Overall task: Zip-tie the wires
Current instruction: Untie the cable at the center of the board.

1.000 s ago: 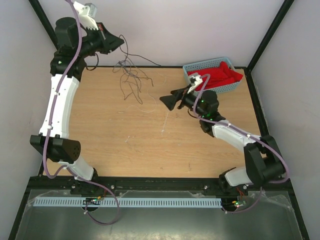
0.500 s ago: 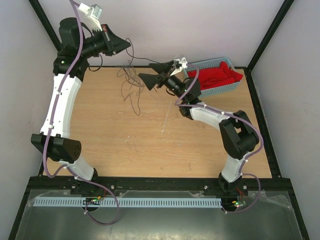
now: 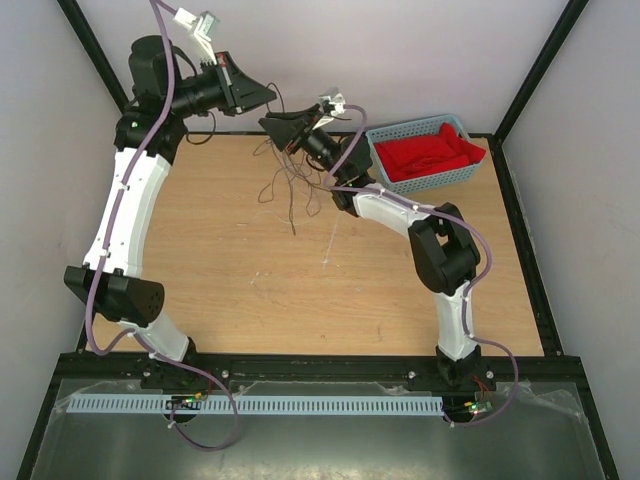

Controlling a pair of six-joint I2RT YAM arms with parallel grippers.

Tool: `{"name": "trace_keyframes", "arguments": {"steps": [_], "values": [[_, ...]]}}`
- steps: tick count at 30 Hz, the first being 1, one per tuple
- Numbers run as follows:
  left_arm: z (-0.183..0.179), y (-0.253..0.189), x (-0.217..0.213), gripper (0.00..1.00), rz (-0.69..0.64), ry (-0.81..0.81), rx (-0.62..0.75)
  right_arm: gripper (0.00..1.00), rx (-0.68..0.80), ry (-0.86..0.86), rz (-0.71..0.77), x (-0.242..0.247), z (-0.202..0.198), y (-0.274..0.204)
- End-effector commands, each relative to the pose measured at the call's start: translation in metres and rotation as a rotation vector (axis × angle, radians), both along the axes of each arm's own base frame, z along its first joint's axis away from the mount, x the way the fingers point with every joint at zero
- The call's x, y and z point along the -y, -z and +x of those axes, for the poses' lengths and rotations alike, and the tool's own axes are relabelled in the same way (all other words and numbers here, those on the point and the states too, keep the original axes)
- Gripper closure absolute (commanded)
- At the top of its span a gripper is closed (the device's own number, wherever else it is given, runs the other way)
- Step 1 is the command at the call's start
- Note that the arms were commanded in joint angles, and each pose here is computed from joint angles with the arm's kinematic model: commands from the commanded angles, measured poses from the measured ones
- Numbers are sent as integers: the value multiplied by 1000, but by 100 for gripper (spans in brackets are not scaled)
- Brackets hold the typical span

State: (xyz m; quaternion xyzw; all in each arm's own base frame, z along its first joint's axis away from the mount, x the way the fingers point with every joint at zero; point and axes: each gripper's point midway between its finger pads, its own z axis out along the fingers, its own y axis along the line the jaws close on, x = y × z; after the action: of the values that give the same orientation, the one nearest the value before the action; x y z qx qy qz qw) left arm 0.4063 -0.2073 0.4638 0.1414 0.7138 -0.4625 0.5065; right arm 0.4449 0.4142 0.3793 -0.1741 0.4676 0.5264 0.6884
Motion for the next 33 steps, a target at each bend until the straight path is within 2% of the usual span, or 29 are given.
{"name": "trace_keyframes", "arguments": {"steps": [1, 3, 10, 16, 20, 33], "values": [[-5, -37, -5, 100, -31, 3, 101, 66, -48, 20, -19, -8, 12, 19], [-8, -50, -10, 100, -35, -10, 128, 69, -72, 42, -34, -9, 19, 35], [-26, -94, -47, 100, -61, -85, 200, 69, -144, 83, -90, -17, 41, 87], [-56, -132, -86, 100, -82, -182, 280, 76, -178, 126, -124, -24, 63, 116], [-81, -155, -107, 100, -104, -223, 322, 77, -232, 165, -172, -29, 82, 142], [-155, -213, -119, 100, -150, -212, 455, 78, -383, 296, -263, -20, 132, 212]]}}
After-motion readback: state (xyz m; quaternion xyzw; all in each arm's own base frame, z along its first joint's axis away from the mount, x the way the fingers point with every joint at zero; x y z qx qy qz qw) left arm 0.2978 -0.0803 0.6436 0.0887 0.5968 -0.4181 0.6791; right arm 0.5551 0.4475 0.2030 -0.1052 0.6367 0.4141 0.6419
